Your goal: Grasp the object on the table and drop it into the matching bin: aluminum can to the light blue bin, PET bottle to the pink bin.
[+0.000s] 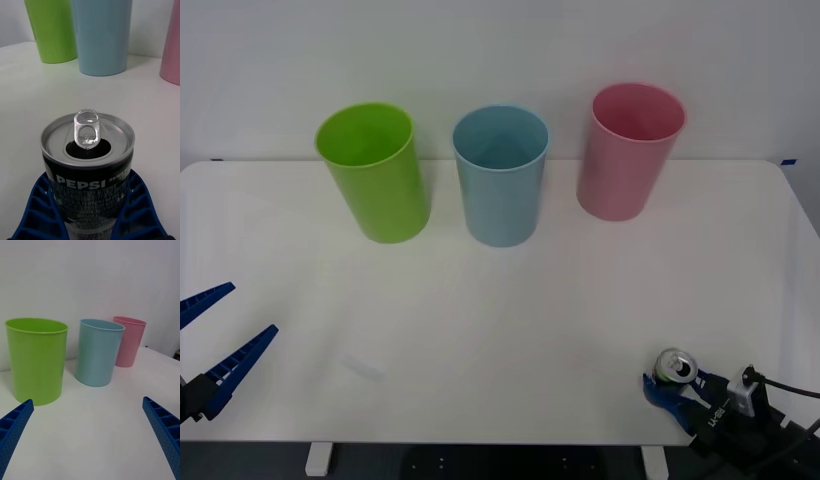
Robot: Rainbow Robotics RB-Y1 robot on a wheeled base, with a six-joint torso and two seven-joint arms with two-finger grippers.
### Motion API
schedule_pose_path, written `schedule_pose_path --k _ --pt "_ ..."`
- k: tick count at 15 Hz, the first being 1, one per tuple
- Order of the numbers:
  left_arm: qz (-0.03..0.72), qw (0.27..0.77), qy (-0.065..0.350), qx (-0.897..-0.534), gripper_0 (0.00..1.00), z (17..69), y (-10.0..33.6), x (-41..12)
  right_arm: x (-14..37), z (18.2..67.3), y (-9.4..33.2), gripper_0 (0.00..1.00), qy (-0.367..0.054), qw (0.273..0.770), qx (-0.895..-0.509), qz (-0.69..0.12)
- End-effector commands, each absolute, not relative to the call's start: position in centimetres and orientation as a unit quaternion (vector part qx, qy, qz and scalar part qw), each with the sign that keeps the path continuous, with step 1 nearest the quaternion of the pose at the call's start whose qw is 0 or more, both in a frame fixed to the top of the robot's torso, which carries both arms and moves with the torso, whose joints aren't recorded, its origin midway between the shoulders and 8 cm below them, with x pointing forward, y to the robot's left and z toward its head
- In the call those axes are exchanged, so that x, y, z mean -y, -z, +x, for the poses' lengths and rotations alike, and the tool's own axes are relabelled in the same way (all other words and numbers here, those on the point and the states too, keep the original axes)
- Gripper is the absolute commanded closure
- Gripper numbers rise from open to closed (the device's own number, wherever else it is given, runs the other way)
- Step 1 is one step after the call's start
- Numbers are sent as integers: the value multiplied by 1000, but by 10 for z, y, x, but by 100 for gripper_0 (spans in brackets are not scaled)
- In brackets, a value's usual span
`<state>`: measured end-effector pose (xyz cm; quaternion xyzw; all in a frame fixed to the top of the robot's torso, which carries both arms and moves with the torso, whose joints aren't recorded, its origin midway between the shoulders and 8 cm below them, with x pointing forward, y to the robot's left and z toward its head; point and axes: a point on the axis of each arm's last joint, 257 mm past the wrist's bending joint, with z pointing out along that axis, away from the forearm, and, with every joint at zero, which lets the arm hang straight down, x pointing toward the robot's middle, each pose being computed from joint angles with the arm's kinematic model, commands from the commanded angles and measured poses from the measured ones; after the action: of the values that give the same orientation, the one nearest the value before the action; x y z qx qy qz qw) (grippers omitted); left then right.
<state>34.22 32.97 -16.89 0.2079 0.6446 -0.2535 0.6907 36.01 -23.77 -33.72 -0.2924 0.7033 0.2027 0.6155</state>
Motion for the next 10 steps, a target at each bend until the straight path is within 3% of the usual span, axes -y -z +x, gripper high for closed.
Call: schedule_pose_path --k 1,10 --pt "208 691 253 -645 0 342 169 -330 238 362 335 100 -202 617 -702 -293" --pt "208 691 253 -645 0 342 169 -330 226 390 300 100 -222 644 -672 -291"
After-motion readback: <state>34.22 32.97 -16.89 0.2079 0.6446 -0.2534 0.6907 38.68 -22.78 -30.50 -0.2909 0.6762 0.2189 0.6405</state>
